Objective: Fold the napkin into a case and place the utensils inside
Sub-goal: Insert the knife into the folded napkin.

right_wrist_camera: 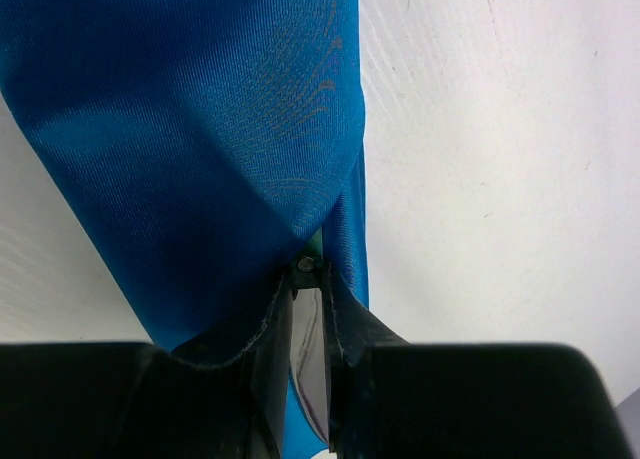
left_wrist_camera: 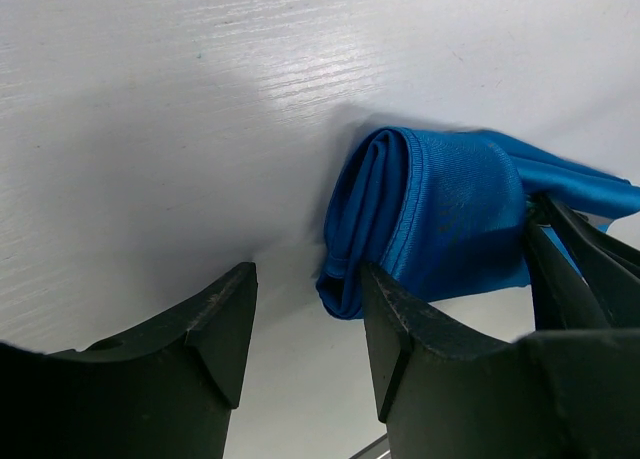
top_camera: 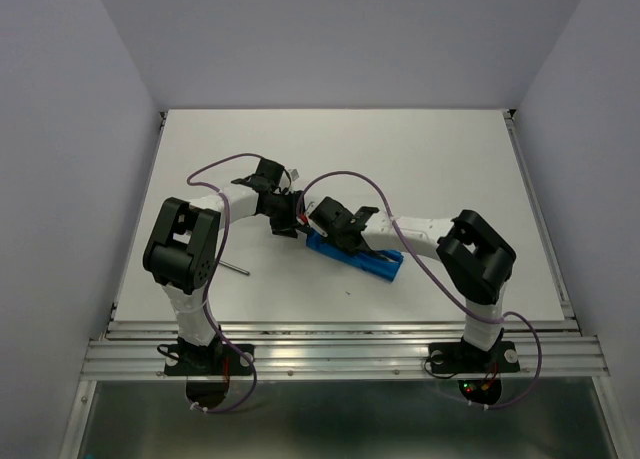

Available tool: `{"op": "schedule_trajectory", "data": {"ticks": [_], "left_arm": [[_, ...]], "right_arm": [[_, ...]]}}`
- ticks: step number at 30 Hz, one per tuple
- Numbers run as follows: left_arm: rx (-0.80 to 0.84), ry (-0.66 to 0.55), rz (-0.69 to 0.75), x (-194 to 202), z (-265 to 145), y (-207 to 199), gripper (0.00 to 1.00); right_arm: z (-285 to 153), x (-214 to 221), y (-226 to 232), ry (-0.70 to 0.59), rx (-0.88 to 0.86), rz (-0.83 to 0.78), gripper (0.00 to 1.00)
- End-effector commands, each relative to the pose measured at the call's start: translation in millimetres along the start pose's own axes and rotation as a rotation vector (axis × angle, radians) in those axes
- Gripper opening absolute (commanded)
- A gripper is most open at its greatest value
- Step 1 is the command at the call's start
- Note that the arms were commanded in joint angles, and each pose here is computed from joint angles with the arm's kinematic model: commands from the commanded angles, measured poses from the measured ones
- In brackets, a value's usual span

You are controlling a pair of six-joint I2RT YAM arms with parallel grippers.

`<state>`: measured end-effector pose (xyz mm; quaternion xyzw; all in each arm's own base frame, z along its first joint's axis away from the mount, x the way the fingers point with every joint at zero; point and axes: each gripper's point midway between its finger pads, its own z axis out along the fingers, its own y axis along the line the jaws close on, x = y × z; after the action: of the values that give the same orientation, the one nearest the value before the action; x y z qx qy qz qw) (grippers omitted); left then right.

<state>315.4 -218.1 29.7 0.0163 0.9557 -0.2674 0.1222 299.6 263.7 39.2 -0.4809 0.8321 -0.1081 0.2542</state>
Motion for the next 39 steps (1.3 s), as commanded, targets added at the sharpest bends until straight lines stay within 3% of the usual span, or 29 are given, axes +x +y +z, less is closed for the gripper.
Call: {"op": "schedule_trajectory", "data": {"ticks": [1, 10, 13, 14, 18, 30, 39], "left_arm": [[0.002, 0.014, 0.028, 0, 2, -2, 0.56], [0.005, 0.02, 0.031, 1, 3, -1, 0.56], [0.005, 0.022, 0.035, 1, 4, -1, 0.56], [0.005, 0.023, 0.034, 2, 4, -1, 0.56], [0.008, 0.023, 0.039, 2, 3, -2, 0.56], [0.002, -0.013, 0.06, -8, -9, -7, 0.56], [-0.014, -0.106, 0.098, -35, -35, -22, 0.56]], "right_arm": [[-3, -26, -17, -0.068, 0.064, -0.012, 0.03], [-1, -27, -16, -0.078, 0.063, -0.024, 0.08], [-2, -27, -19, -0.08, 0.085, -0.017, 0.18], [-2, -27, -21, -0.076, 0.097, -0.014, 0.26], [-7, -29, -29, -0.089, 0.13, 0.005, 0.43], [-36, -11, -50, -0.071, 0.222, 0.08, 0.51], [-72, -2, -58, -0.14, 0.224, 0.23, 0.57]]}}
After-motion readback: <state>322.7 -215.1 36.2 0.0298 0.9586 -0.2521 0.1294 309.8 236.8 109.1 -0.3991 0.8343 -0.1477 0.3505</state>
